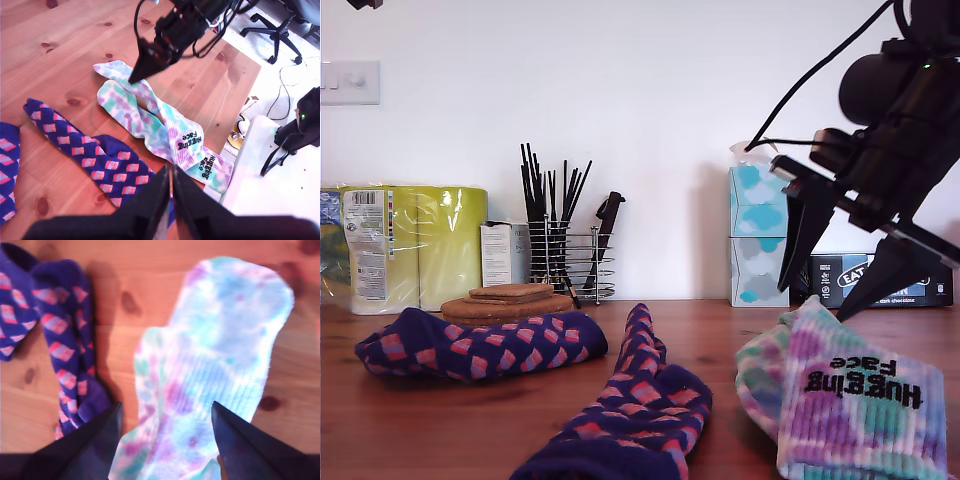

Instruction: Pair up the socks based on colour and pattern, by placing each sock on top of its pair

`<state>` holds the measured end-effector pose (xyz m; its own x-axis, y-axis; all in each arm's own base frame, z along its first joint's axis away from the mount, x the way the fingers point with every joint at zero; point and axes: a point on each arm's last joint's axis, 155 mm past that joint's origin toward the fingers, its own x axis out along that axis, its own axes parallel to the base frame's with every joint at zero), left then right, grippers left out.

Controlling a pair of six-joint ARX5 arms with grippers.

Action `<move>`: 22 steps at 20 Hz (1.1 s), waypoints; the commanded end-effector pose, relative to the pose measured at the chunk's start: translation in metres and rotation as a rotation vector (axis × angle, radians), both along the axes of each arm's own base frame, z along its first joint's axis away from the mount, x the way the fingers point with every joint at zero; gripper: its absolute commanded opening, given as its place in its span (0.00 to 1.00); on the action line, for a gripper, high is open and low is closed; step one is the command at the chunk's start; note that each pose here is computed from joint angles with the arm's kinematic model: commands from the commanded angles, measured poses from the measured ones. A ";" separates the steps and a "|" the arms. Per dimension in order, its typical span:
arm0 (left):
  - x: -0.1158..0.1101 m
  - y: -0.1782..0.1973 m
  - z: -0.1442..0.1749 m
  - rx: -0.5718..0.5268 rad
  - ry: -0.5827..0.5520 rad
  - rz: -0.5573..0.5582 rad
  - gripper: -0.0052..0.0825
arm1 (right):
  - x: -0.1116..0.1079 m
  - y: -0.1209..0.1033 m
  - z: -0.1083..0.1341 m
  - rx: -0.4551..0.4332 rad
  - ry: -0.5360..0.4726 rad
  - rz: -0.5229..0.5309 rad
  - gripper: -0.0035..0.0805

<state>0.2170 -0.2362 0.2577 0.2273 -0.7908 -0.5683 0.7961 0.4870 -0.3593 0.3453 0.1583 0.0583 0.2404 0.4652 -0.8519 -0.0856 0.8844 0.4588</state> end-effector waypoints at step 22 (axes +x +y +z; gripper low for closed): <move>-0.001 0.000 -0.001 0.000 0.006 -0.001 0.03 | -0.029 -0.010 0.033 -0.113 0.057 0.050 0.03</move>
<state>0.2164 -0.2359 0.2572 0.2253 -0.7898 -0.5705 0.7929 0.4889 -0.3637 0.3208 0.1476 0.0908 0.1798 0.3799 -0.9074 -0.0933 0.9248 0.3687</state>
